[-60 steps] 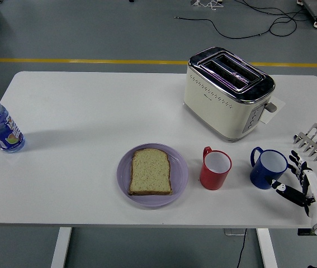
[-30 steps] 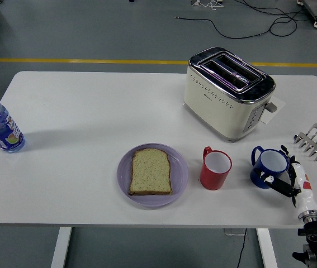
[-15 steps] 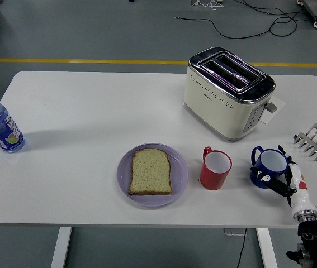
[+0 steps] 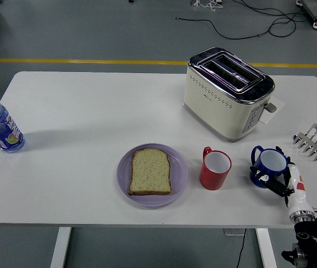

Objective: Pick up the cup,pour liquid into bread,place the cup on the desk

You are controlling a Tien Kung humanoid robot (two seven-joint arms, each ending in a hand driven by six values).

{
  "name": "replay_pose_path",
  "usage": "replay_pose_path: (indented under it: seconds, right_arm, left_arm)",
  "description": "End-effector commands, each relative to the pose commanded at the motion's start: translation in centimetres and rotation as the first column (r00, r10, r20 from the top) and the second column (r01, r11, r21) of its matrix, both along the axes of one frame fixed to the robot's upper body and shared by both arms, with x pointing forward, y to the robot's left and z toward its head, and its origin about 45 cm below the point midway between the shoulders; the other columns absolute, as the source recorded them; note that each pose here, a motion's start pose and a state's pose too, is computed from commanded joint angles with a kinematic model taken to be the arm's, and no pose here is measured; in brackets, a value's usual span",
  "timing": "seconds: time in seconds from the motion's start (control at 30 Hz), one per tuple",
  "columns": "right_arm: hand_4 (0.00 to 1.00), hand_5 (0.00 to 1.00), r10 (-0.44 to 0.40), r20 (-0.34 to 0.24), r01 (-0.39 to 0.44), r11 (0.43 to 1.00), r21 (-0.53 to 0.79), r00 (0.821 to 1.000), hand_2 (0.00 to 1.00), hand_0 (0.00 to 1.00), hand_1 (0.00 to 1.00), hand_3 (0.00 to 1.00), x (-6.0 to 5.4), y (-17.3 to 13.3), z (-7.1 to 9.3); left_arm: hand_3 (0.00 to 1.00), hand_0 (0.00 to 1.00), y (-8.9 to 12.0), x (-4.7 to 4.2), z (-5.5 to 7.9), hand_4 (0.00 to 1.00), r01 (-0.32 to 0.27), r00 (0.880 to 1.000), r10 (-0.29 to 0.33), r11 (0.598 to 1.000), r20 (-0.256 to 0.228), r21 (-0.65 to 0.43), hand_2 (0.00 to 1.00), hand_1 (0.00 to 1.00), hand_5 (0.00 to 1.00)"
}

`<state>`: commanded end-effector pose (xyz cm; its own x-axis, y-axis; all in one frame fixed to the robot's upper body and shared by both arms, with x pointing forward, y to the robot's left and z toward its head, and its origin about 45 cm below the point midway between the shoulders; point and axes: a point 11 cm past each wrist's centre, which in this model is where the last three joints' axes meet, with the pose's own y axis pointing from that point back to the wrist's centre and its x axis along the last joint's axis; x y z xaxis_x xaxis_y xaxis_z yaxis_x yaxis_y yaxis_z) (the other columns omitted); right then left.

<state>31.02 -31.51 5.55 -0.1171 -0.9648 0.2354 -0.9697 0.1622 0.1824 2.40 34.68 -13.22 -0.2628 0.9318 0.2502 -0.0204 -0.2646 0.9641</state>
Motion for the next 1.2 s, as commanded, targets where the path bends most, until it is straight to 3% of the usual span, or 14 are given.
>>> replay_pose_path:
  seconds: [0.03, 0.2, 0.23, 0.4, 0.43, 0.8, 0.83, 1.2]
  right_arm:
    - [0.926, 0.145, -0.001, -0.001, 0.001, 1.0, 0.0, 1.0, 0.829, 0.853, 0.773, 0.908, 0.0, 0.0, 0.0]
    - [0.926, 0.145, -0.012, 0.009, 0.012, 1.0, 0.004, 1.0, 0.829, 0.853, 0.773, 0.908, -0.1, -0.1, -0.1]
    - [0.903, 0.124, -0.014, 0.011, 0.014, 1.0, 0.004, 1.0, 0.774, 0.791, 0.726, 0.862, -0.1, -0.1, -0.2]
    - [0.903, 0.124, -0.022, 0.02, 0.022, 1.0, 0.007, 1.0, 0.774, 0.791, 0.726, 0.862, -0.1, -0.2, -0.1]
    - [0.842, 0.087, -0.025, 0.022, 0.025, 1.0, 0.007, 0.999, 0.693, 0.7, 0.65, 0.803, -0.1, -0.3, -0.1]
    - [0.812, 0.057, -0.048, 0.061, 0.047, 0.999, 0.012, 0.997, 0.652, 0.648, 0.606, 0.747, -0.4, -0.7, 0.3]
    - [0.803, 0.059, -0.053, 0.07, 0.053, 0.999, 0.011, 0.996, 0.624, 0.571, 0.55, 0.708, -0.4, -0.8, 0.4]
    - [0.782, 0.043, -0.112, 0.182, 0.112, 0.994, 0.01, 0.977, 0.588, 0.528, 0.511, 0.665, -0.2, -2.0, 2.6]
  left_arm:
    - [0.517, 0.644, 0.0, 0.01, 0.0, 0.243, 0.0, 1.0, 0.0, 1.0, 0.0, 0.0, 0.674, 0.659, 0.854]
    - [0.517, 0.644, 0.0, 0.04, 0.0, 0.243, -0.001, 1.0, 0.001, 1.0, 0.001, 0.0, 0.674, 0.659, 0.854]
    - [0.517, 0.644, 0.0, 0.04, 0.0, 0.245, -0.002, 1.0, 0.002, 1.0, 0.001, 0.0, 0.673, 0.66, 0.855]
    - [0.517, 0.644, 0.0, -0.04, 0.0, 0.245, -0.001, 1.0, 0.001, 1.0, 0.0, 0.001, 0.673, 0.66, 0.855]
    - [0.516, 0.641, 0.0, -0.07, 0.0, 0.243, -0.001, 1.0, 0.001, 1.0, -0.001, 0.001, 0.673, 0.659, 0.851]
    - [0.515, 0.641, 0.0, -0.5, 0.0, 0.244, 0.005, 1.0, -0.005, 1.0, -0.01, 0.001, 0.673, 0.659, 0.852]
    - [0.515, 0.643, 0.0, -0.54, 0.0, 0.244, 0.006, 1.0, -0.006, 1.0, -0.011, 0.002, 0.673, 0.659, 0.85]
    - [0.517, 0.643, 0.0, -0.79, -0.1, 0.245, 0.006, 1.0, -0.006, 1.0, -0.015, 0.001, 0.672, 0.659, 0.85]
